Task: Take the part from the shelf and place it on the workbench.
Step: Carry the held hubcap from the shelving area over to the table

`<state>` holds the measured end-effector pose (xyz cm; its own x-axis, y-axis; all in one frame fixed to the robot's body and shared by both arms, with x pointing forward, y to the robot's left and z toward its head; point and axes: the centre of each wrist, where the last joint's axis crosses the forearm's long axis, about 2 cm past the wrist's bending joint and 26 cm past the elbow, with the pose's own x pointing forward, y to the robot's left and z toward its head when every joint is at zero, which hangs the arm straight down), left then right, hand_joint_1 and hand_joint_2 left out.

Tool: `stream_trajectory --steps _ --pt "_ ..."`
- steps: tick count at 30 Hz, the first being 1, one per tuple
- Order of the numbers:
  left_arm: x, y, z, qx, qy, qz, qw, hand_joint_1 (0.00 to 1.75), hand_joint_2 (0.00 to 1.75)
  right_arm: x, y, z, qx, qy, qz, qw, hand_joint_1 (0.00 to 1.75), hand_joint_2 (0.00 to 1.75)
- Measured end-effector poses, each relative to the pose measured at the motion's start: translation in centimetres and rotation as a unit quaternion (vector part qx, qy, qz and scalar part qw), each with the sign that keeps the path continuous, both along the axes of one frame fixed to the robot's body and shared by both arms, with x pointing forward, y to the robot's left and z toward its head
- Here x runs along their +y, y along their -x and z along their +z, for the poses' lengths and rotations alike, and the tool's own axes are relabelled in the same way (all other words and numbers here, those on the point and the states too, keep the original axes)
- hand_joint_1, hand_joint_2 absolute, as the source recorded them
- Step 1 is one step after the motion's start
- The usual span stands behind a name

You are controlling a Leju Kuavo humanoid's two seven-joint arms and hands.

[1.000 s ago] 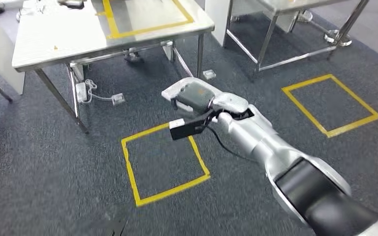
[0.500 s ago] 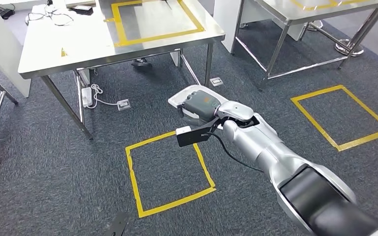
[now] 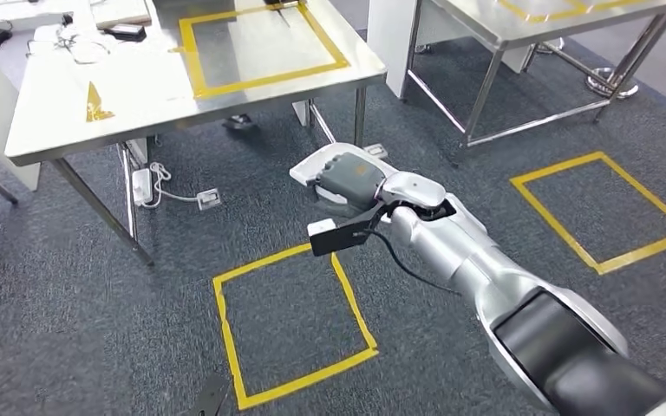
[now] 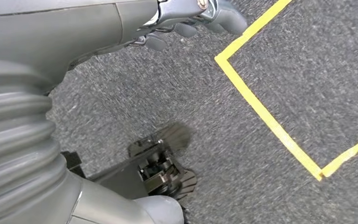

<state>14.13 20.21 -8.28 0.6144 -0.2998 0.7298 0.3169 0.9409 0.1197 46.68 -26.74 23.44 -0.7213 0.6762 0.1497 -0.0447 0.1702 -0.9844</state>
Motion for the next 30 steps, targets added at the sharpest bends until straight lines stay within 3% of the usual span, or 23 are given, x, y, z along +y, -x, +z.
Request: stream_trajectory --steps 10,22,30 --pt "-0.3 -0.3 0.1 -0.002 0.001 -0.004 1.0 0.0 1.75 2.4 -0.9 3.3 -0.03 -0.011 0.027 0.999 1.75 1.75" --pt "-0.5 -0.4 0.2 -0.004 0.002 0.001 1.0 0.0 1.75 9.2 -1.9 12.0 -0.089 -0.007 0.097 0.991 1.75 1.75" --pt "-0.6 0.3 0.0 0.003 0.002 -0.001 1.0 0.0 1.75 11.3 -1.6 13.7 -0.094 -0.009 0.119 0.988 1.75 1.75"
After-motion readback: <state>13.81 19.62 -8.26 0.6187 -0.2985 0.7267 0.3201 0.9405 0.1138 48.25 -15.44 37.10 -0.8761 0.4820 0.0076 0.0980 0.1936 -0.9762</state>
